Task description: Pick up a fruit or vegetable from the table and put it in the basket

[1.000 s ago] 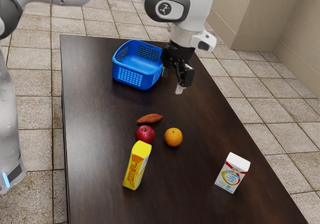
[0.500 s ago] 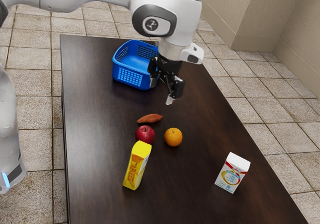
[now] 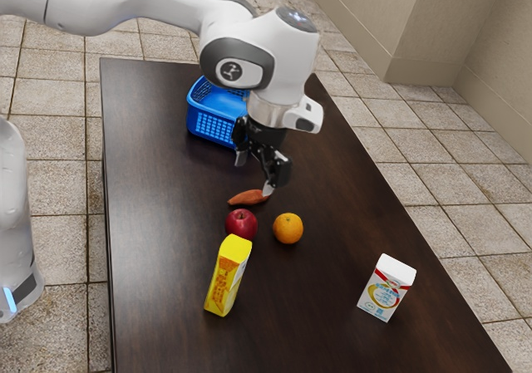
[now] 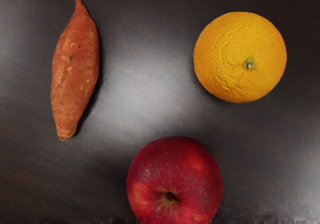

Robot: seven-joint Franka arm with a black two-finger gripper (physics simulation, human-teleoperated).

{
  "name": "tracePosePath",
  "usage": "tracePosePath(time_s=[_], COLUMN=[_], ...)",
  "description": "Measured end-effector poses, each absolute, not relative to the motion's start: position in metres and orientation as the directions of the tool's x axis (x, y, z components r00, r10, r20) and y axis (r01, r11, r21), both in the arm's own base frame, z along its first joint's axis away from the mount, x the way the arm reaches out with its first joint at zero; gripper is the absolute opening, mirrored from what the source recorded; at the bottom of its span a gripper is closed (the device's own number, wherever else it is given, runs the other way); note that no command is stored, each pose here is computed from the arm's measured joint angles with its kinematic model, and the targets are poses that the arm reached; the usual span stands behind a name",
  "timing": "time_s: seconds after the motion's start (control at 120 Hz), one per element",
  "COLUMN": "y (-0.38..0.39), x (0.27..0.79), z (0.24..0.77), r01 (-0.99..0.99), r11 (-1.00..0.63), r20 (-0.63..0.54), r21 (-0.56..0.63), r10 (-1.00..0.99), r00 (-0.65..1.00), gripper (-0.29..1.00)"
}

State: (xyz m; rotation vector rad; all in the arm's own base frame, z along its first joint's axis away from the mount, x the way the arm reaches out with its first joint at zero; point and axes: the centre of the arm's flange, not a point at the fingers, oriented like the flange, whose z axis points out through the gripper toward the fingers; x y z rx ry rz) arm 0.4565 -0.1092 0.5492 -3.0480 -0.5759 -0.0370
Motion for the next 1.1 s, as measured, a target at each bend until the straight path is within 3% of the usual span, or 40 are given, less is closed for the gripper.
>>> tracePosePath(time_s=[1.1], y=[-0.113], x=[0.457], z=[0.441], r01=[0.367], r11=[-0.930], r20=[-0.047], r21=[-0.030], r10=[0.368], r00=[0.928], gripper=[0.70])
